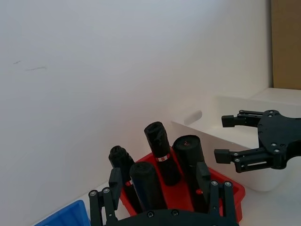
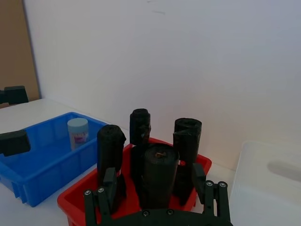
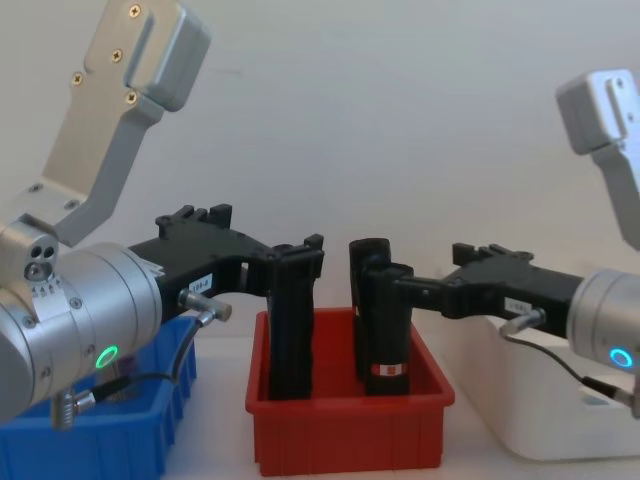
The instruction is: Pick the cotton swabs from the blue box and place them into the white box.
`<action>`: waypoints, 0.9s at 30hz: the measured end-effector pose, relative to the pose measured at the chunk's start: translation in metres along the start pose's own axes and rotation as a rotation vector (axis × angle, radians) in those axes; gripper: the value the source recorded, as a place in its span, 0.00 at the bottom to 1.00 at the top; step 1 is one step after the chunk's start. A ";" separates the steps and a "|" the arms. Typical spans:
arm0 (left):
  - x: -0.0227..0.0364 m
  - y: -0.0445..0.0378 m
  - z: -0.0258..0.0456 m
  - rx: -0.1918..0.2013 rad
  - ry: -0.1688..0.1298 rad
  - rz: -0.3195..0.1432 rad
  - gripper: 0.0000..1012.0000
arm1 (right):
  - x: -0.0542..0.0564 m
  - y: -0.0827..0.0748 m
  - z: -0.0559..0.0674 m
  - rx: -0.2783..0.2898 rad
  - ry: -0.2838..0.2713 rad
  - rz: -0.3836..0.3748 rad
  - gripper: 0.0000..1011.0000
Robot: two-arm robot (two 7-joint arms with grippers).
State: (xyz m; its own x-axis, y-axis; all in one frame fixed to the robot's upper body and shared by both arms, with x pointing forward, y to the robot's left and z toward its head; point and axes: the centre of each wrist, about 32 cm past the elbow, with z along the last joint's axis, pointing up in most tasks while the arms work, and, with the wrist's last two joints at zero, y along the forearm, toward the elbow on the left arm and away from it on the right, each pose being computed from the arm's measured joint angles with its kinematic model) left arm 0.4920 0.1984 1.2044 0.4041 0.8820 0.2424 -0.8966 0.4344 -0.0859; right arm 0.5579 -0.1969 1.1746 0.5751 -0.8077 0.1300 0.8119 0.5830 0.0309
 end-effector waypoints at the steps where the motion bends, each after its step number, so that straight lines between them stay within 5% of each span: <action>1: 0.0000 0.0000 0.0000 0.000 0.000 0.000 0.99 | 0.000 0.003 0.000 0.000 -0.003 0.004 0.99; 27: 0.0000 0.0000 0.0000 0.000 0.000 0.000 0.99 | 0.004 0.042 -0.015 -0.037 -0.002 0.003 0.99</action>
State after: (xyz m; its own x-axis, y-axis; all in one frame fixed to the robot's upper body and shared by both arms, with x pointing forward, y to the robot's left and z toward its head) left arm 0.4920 0.1984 1.2044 0.4041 0.8820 0.2424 -0.8966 0.4344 -0.0859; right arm 0.5955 -0.1766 1.1619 0.5773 -0.8058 0.1318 0.8134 0.5817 -0.0061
